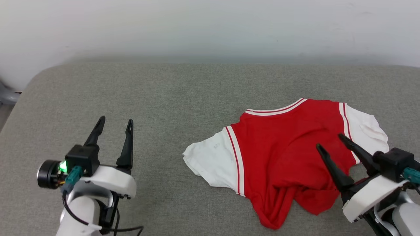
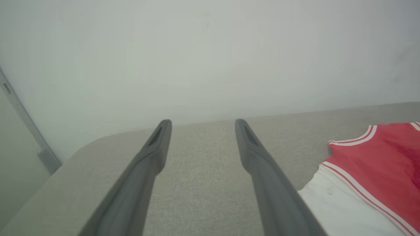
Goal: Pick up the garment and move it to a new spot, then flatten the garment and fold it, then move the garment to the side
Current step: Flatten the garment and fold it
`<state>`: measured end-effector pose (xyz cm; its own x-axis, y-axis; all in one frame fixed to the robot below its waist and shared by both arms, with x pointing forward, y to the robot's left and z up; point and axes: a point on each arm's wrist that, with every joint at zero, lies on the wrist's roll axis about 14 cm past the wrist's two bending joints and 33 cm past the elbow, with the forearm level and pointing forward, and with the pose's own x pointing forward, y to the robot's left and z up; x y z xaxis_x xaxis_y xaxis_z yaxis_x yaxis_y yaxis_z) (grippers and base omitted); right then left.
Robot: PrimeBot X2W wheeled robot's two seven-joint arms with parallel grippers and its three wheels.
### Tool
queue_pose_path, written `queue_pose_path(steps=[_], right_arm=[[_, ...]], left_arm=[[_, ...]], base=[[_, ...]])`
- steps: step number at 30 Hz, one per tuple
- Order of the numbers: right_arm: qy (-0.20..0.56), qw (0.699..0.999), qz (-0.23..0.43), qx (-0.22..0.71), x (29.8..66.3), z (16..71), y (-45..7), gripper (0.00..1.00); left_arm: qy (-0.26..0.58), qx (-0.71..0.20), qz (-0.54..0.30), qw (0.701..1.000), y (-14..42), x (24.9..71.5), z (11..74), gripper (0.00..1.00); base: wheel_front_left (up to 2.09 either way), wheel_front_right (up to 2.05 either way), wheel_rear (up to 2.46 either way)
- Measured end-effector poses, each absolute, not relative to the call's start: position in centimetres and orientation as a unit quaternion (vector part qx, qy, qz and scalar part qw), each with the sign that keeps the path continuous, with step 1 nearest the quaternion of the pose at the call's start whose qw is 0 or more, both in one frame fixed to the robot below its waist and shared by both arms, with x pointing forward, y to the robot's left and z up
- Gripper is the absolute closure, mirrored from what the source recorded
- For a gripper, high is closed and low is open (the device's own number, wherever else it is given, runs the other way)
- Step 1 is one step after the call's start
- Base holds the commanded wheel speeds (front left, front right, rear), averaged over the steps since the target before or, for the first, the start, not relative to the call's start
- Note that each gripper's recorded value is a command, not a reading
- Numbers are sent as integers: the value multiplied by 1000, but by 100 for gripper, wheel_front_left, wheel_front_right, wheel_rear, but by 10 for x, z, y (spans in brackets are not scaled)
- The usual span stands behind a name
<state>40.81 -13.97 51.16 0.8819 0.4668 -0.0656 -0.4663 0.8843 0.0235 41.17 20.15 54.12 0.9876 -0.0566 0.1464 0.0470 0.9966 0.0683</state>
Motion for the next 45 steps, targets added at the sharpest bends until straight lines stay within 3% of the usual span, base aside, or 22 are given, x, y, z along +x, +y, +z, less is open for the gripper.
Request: queue_pose_path(steps=[9, 18, 28, 45], right_arm=[[-9, 994, 112, 9, 392, 504, -184, 0], [1, 997, 76, 12, 383, 492, -190, 0], [15, 998, 64, 13, 391, 482, -194, 0], [47, 998, 45, 17, 405, 456, -203, 0]], left_arm=[[-54, 68, -104, 991, 174, 462, 577, 0], [115, 88, -214, 966, 125, 490, 557, 0], [326, 132, -312, 883, 88, 477, 496, 0], [519, 194, -354, 753, 89, 450, 388, 0]], base=[[0, 0, 0], [0, 0, 0], [0, 0, 0], [0, 0, 0]])
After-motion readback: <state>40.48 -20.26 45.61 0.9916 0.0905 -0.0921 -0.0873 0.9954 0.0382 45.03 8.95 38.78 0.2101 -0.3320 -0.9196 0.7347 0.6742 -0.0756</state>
